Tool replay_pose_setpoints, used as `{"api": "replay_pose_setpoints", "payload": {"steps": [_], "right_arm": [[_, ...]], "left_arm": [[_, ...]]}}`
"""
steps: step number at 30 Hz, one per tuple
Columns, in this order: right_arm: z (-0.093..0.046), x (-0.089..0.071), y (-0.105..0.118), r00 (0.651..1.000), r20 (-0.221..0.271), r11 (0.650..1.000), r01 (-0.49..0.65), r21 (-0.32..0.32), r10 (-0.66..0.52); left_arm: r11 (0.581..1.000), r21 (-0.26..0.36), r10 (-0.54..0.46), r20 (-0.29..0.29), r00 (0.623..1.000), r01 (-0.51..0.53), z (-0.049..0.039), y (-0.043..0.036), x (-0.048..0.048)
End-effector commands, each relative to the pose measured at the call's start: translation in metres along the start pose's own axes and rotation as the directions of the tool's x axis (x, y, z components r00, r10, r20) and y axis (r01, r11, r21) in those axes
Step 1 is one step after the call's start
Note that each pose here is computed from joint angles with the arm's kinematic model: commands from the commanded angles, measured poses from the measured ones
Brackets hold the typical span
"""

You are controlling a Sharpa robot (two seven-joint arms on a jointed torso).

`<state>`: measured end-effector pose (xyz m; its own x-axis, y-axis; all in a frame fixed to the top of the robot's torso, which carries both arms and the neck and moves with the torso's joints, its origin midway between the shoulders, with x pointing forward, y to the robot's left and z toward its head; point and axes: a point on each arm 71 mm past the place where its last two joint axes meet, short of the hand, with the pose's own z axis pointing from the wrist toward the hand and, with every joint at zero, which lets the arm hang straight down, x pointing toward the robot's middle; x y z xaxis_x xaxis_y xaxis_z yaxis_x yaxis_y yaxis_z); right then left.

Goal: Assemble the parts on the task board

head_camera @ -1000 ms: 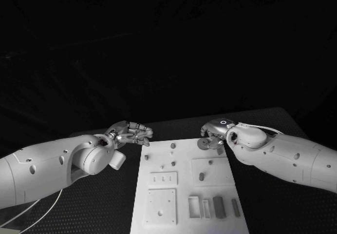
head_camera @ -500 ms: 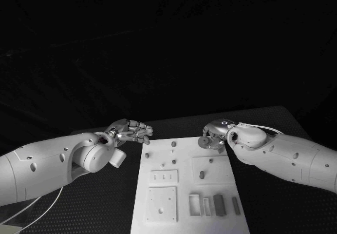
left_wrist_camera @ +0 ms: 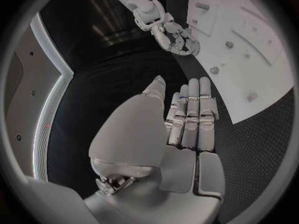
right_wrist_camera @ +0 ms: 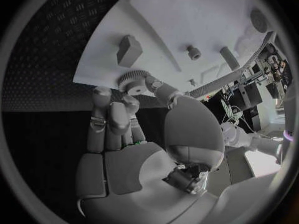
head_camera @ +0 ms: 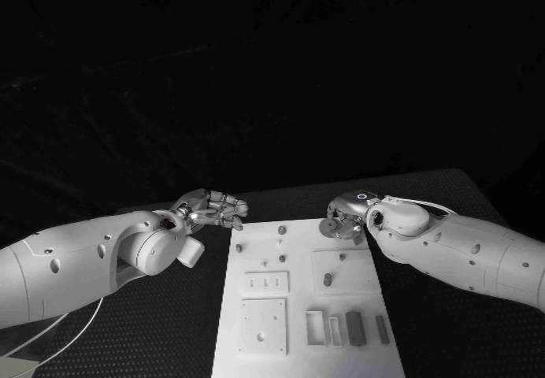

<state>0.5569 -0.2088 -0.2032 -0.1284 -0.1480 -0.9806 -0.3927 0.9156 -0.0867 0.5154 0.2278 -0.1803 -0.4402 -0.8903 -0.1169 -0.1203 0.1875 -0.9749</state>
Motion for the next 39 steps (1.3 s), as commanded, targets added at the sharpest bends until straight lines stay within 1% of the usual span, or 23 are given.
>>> {"api": "replay_pose_setpoints", "payload": {"steps": [1,15,22,28,39], "right_arm": [[0.0,0.007,0.001,0.999,-0.042,1.0,0.004,-0.01,-0.004],[0.0,0.01,0.002,0.997,-0.077,1.0,-0.007,-0.014,0.006],[0.001,0.009,0.004,0.998,-0.067,1.0,0.016,-0.013,-0.016],[0.0,0.017,0.009,0.997,-0.064,0.999,0.045,-0.02,-0.046],[0.0,0.025,0.013,0.996,-0.071,0.998,0.06,-0.014,-0.061]], "left_arm": [[1.0,0.01,-0.005,-0.015,1.0,0.005,0.0001,-0.0016,0.0018],[1.0,0.007,-0.005,-0.016,1.0,0.005,0.0,-0.0014,0.0017],[1.0,0.007,-0.005,-0.017,1.0,0.005,0.0,-0.0014,0.002],[1.0,0.004,-0.004,-0.014,1.0,0.004,-0.0002,-0.0011,0.0011],[1.0,0.004,-0.004,-0.013,1.0,0.004,-0.0005,-0.001,0.001]]}}
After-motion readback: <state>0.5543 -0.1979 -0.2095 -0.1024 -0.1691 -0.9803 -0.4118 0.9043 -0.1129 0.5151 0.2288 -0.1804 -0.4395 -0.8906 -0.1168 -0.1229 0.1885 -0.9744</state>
